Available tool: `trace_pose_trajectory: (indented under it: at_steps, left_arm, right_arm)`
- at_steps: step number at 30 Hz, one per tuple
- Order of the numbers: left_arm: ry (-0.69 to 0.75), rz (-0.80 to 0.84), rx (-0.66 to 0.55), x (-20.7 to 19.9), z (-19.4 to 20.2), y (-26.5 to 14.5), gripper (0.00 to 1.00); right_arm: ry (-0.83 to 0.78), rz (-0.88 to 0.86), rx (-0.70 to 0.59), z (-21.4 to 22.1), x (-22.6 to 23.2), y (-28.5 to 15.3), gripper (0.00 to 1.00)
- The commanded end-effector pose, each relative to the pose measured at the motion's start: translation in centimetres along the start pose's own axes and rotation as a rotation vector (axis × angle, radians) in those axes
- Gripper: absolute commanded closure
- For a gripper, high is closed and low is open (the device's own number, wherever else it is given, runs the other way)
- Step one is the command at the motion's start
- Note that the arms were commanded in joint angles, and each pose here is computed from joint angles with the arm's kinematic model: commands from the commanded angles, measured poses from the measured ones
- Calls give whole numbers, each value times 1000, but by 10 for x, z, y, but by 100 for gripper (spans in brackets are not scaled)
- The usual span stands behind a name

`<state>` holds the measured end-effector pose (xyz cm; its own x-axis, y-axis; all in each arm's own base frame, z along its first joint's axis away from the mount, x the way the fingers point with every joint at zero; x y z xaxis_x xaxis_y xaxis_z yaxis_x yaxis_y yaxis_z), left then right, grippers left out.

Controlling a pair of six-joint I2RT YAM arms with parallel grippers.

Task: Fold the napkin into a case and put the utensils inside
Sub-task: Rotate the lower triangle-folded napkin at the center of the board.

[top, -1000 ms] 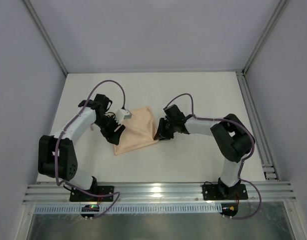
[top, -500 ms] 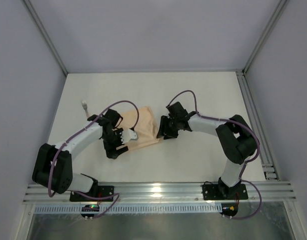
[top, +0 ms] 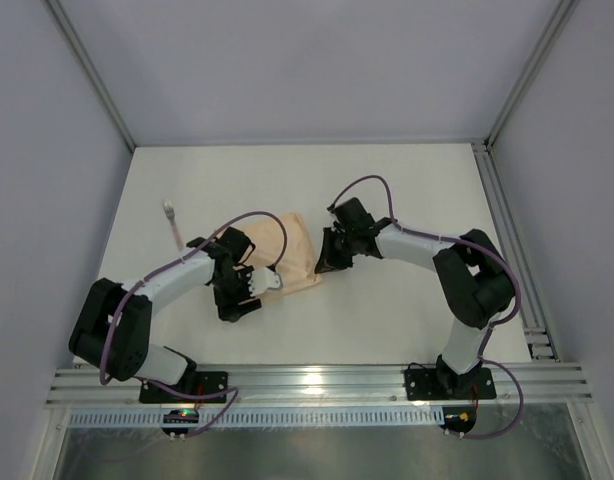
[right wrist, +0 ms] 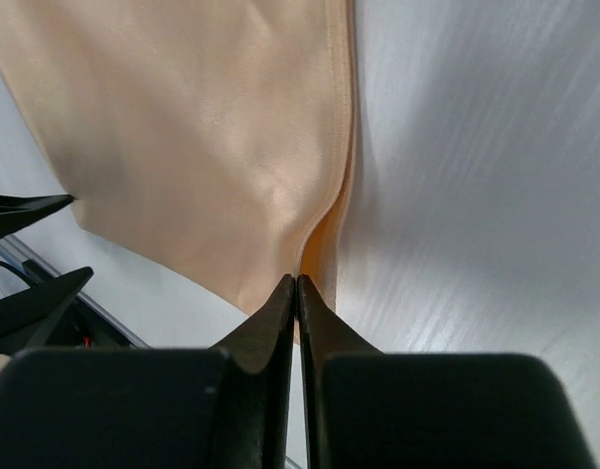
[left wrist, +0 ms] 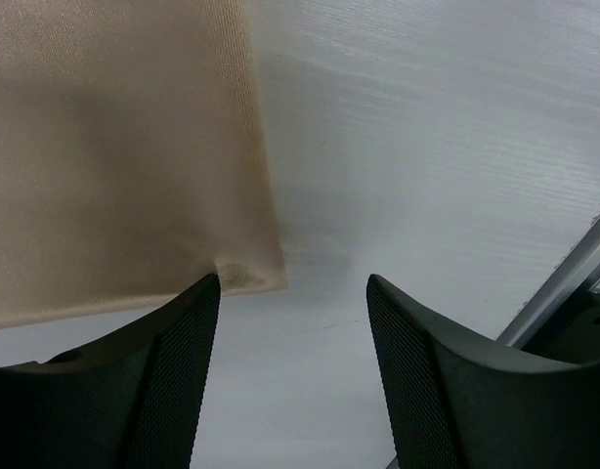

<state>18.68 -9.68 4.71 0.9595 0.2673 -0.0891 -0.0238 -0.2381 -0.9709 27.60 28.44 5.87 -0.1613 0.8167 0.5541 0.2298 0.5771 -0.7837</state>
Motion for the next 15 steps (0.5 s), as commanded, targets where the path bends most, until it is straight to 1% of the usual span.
trace_pose_trajectory:
  at_steps: [1,3,6,8,10,11,12,13,15]
  left_arm:
    - [1,-49,-20,13,-9,2,37]
    - [-2,-46,-29,14,-13,-1,39]
    - [11,9,-57,3,-17,-6,38]
    - [8,23,-54,-1,-16,-6,39]
    - [-5,26,-47,-1,-15,-6,44]
    - [-9,26,-47,-1,-15,-6,51]
    - [-15,27,-48,-1,-15,-7,53]
    - [-16,42,-69,-3,-19,-9,53]
    - [-18,75,-92,-7,-23,-16,45]
  right_arm:
    - [-50,-45,-49,-21,21,-11,94]
    - [-64,-41,-64,-24,24,-16,97]
    - [-80,-15,-80,-27,21,-20,97]
    - [-83,-13,-72,-27,19,-17,97]
    - [-73,-3,-53,-25,13,-9,97]
    - [-68,-3,-46,-24,12,-6,97]
    - [-62,0,-41,-23,10,-4,97]
    - [-59,1,-37,-22,9,-2,97]
    - [-58,13,-27,-19,5,1,95]
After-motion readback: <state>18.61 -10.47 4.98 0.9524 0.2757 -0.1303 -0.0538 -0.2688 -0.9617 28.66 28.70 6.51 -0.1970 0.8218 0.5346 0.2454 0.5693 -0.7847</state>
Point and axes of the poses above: each gripper's point midway between its finger pads, its own y axis out along the fingers, its own x axis along the line the jaws close on, z = x × y, the point moved 2 cm from there along -y, back along the fingers, and after that the axes turned 2 degrees about -y, right-handed, at the moved point
